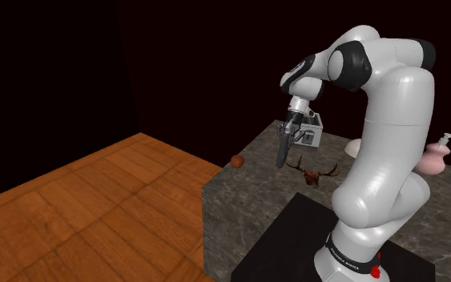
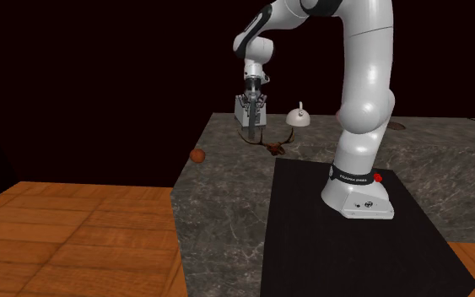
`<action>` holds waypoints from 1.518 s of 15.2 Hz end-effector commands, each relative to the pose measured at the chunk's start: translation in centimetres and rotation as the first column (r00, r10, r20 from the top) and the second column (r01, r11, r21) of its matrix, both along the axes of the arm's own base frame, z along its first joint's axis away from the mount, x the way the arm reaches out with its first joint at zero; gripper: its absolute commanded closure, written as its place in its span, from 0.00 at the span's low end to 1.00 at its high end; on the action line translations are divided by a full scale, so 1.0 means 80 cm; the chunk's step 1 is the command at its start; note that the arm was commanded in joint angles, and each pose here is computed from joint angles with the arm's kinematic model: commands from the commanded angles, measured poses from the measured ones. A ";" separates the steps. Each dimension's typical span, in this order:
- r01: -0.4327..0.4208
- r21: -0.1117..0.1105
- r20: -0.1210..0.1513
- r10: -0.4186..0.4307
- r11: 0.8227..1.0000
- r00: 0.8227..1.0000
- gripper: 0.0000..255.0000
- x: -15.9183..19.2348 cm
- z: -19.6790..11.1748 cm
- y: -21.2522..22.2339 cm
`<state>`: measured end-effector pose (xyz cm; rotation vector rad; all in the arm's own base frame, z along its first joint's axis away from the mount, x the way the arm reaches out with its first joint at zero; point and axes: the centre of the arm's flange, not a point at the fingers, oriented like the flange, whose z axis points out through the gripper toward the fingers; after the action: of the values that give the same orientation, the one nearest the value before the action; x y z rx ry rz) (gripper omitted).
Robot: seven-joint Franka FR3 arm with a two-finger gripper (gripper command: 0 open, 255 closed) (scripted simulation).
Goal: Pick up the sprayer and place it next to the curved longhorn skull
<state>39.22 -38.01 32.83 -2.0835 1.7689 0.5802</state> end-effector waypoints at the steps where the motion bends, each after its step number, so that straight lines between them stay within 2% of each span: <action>1: 0.000 0.000 0.000 0.000 1.000 1.000 1.00 0.000 -0.013 0.000; 23: 0.000 0.000 0.000 0.000 1.000 1.000 1.00 0.000 -0.158 0.000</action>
<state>39.22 -38.11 20.92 -2.0835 1.7691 0.5801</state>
